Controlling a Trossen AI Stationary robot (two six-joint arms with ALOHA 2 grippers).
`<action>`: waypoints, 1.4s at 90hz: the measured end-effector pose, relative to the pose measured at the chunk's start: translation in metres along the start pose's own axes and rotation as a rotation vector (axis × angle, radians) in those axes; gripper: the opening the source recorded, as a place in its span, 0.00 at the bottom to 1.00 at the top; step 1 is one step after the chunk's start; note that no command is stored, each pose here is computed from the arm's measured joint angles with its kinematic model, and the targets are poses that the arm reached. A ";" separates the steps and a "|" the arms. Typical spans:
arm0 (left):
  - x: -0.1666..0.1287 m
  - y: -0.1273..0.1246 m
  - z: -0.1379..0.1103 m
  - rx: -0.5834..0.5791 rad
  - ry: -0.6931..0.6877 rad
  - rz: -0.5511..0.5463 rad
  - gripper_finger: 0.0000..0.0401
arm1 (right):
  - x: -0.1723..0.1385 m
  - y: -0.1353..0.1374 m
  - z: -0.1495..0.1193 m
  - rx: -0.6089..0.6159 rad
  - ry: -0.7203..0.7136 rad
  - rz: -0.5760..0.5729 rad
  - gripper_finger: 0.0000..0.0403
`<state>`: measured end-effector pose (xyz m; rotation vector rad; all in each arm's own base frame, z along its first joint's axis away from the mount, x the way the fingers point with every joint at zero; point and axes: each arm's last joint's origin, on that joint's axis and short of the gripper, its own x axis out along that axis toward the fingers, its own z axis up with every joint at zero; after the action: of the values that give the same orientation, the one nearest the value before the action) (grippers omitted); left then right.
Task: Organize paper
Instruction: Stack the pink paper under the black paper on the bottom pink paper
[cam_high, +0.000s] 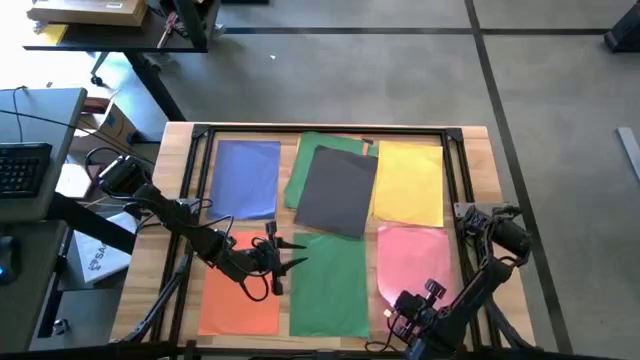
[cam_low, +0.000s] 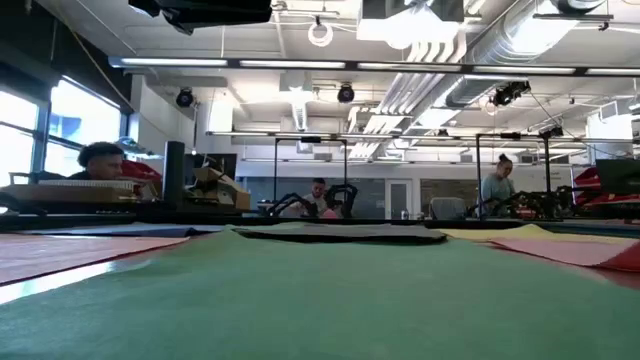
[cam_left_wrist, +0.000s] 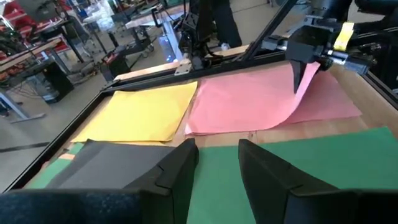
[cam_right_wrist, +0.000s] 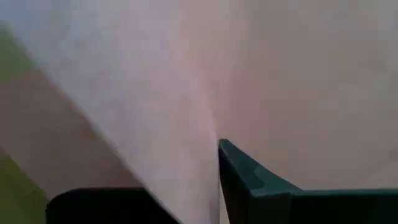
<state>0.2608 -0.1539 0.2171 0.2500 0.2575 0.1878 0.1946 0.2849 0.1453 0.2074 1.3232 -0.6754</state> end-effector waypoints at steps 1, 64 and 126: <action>0.000 0.000 0.000 0.000 0.000 0.000 0.28 | -0.001 0.000 0.000 -0.002 0.000 -0.004 0.00; 0.000 0.000 0.000 0.001 0.000 0.000 0.28 | -0.008 0.001 -0.001 -0.204 0.063 -0.002 0.00; 0.000 0.000 0.000 0.000 0.000 0.000 0.28 | -0.008 -0.006 0.000 -0.426 0.103 -0.054 0.14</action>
<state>0.2608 -0.1539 0.2171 0.2503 0.2578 0.1878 0.1909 0.2829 0.1541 -0.1413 1.5438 -0.4179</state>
